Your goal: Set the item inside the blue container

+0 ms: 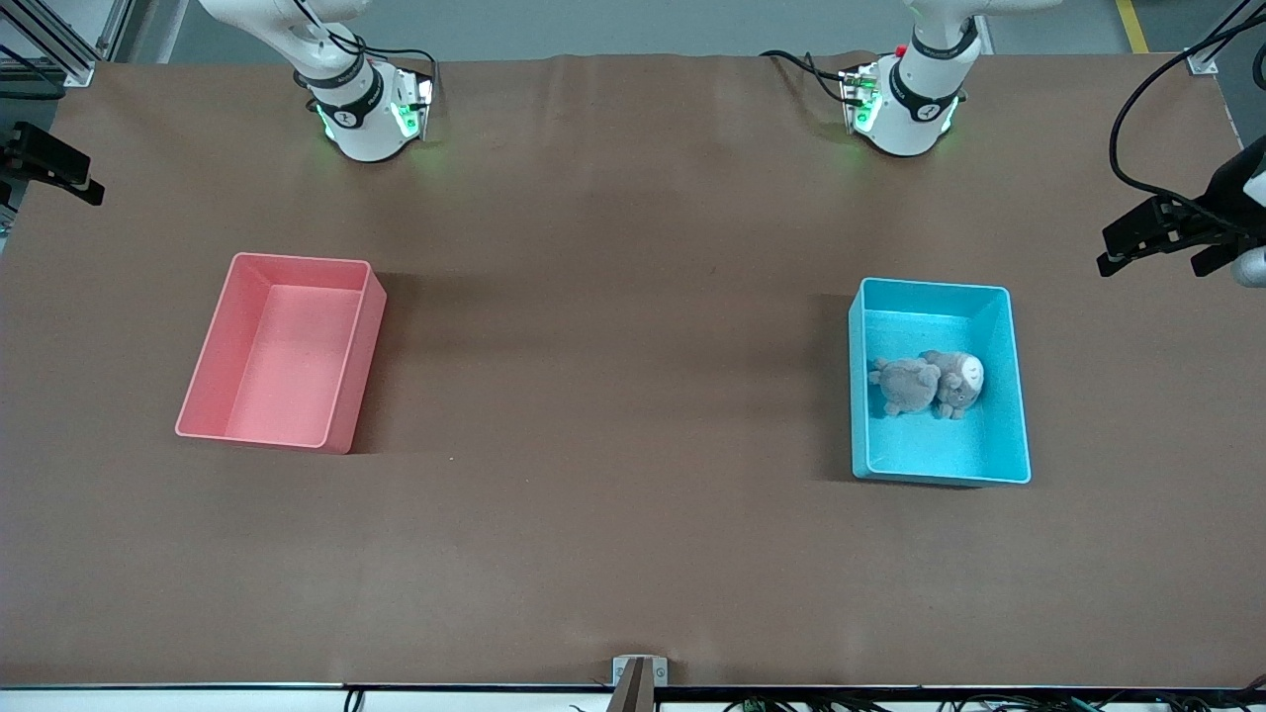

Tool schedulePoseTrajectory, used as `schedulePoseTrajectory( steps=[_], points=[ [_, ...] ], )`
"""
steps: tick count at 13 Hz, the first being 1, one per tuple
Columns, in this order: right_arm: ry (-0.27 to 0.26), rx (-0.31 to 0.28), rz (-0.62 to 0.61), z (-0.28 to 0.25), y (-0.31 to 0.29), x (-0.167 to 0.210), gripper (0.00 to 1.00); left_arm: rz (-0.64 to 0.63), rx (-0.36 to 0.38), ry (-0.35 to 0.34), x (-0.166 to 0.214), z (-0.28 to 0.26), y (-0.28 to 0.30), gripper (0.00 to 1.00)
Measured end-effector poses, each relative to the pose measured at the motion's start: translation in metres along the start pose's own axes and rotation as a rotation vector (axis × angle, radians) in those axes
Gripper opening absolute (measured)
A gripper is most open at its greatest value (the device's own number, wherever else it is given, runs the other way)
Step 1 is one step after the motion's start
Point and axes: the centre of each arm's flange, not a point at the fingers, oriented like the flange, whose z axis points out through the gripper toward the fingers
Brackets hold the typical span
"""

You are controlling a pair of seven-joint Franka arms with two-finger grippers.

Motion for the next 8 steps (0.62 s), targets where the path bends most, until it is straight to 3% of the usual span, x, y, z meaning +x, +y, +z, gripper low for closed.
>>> schedulePoseTrajectory(
  steps=[6,8],
  points=[
    [-0.005,0.003,0.002,0.0007,0.0003,-0.0005,1.00,-0.002,-0.001,0.027,0.0008,-0.0104,0.0001,1.00],
    [-0.017,0.034,0.012,0.0022,0.0046,-0.0023,1.00,-0.001,-0.001,0.028,0.0008,-0.0104,0.0008,1.00]
  ],
)
